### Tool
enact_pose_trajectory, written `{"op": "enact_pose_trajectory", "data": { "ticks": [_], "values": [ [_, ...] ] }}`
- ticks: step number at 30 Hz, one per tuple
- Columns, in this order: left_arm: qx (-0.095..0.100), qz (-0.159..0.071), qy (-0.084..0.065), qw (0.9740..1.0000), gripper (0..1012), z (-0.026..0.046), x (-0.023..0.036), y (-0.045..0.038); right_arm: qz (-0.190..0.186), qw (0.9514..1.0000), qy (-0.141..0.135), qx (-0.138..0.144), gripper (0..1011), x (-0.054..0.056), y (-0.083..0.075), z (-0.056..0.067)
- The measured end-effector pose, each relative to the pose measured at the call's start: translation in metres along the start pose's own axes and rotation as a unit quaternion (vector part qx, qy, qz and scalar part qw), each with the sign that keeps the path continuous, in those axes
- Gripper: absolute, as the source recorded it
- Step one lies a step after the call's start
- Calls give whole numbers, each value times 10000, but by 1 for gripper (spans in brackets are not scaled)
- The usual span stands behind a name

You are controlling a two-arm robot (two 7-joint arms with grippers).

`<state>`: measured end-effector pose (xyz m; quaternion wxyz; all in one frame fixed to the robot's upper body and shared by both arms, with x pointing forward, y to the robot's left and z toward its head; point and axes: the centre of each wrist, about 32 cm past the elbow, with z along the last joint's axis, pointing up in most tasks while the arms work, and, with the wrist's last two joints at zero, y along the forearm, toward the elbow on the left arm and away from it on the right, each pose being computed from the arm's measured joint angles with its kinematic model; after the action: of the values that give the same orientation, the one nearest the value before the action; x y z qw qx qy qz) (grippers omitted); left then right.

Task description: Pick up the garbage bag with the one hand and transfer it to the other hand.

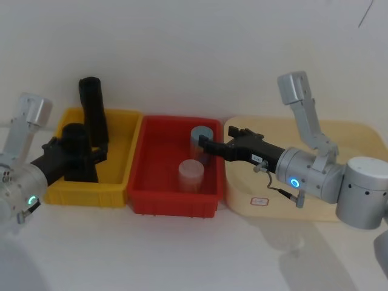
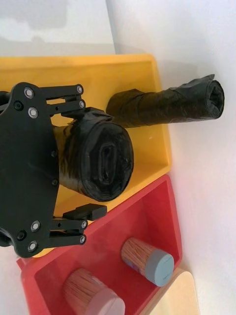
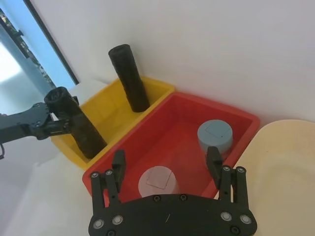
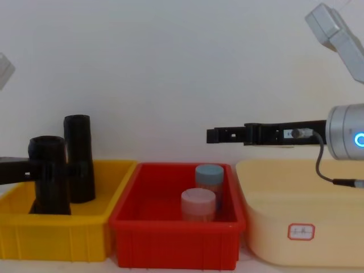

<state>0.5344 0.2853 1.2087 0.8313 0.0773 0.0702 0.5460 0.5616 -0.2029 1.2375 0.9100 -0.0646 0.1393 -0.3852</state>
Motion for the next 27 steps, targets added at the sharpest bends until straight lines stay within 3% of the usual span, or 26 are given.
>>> {"op": "enact_pose_trajectory", "data": {
  "ticks": [13,27],
  "values": [
    [3,9,-6,10000,1001,4,-32,-104,79,9999,63,-57,1000,11,0,-28],
    [4,11,-6,10000,1001,8,-45,-143,283,9987,49,-413,999,-63,206,-143]
  ]
}}
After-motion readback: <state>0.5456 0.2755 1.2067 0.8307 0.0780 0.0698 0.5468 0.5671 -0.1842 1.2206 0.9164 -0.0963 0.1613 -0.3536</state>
